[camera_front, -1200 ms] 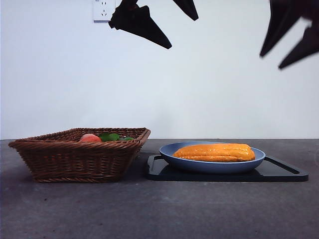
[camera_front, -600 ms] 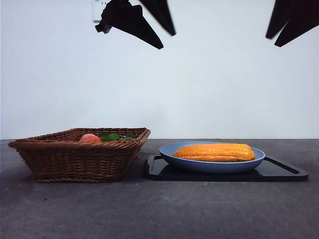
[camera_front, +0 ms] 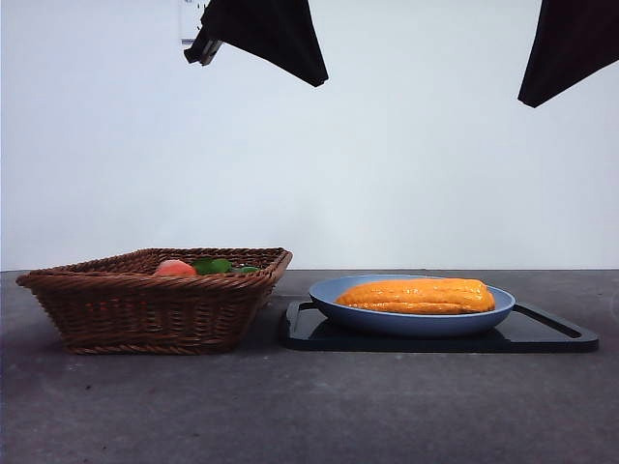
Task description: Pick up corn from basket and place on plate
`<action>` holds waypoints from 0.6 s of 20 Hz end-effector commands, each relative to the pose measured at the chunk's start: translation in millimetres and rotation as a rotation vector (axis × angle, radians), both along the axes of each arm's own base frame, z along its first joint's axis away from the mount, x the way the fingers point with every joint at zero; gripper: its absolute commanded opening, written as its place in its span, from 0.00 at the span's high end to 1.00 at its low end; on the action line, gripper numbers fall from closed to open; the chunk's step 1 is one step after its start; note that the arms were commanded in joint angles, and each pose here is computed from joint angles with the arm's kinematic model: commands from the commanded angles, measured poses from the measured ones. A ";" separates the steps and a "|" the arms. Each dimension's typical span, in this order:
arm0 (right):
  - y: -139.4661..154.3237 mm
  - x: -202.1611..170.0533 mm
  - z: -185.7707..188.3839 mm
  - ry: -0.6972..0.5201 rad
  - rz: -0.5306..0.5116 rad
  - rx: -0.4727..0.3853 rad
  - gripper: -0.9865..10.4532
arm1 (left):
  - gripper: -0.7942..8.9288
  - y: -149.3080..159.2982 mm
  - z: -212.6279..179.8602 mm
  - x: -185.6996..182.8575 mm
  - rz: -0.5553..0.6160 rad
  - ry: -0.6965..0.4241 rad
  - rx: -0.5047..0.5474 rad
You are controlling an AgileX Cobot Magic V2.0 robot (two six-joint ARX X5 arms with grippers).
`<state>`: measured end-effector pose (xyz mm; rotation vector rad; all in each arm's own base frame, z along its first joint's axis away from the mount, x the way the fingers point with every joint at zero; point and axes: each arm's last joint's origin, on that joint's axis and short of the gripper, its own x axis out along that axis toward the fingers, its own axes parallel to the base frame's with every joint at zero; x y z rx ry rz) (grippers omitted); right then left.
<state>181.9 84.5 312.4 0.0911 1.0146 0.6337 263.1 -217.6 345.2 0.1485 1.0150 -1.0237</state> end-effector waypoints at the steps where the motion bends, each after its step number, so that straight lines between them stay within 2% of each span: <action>1: -0.5 3.6 1.3 -0.001 -0.021 0.009 0.91 | 0.91 -5.8 8.3 3.8 -0.020 -0.069 -0.041; 8: -0.5 3.6 1.3 -0.001 -0.021 0.009 0.91 | 0.91 -5.5 22.4 18.7 -0.013 -0.247 -0.149; 12: -0.4 3.7 1.4 -0.002 -0.021 0.010 0.91 | 0.91 37.2 50.9 24.1 0.077 -0.373 -0.189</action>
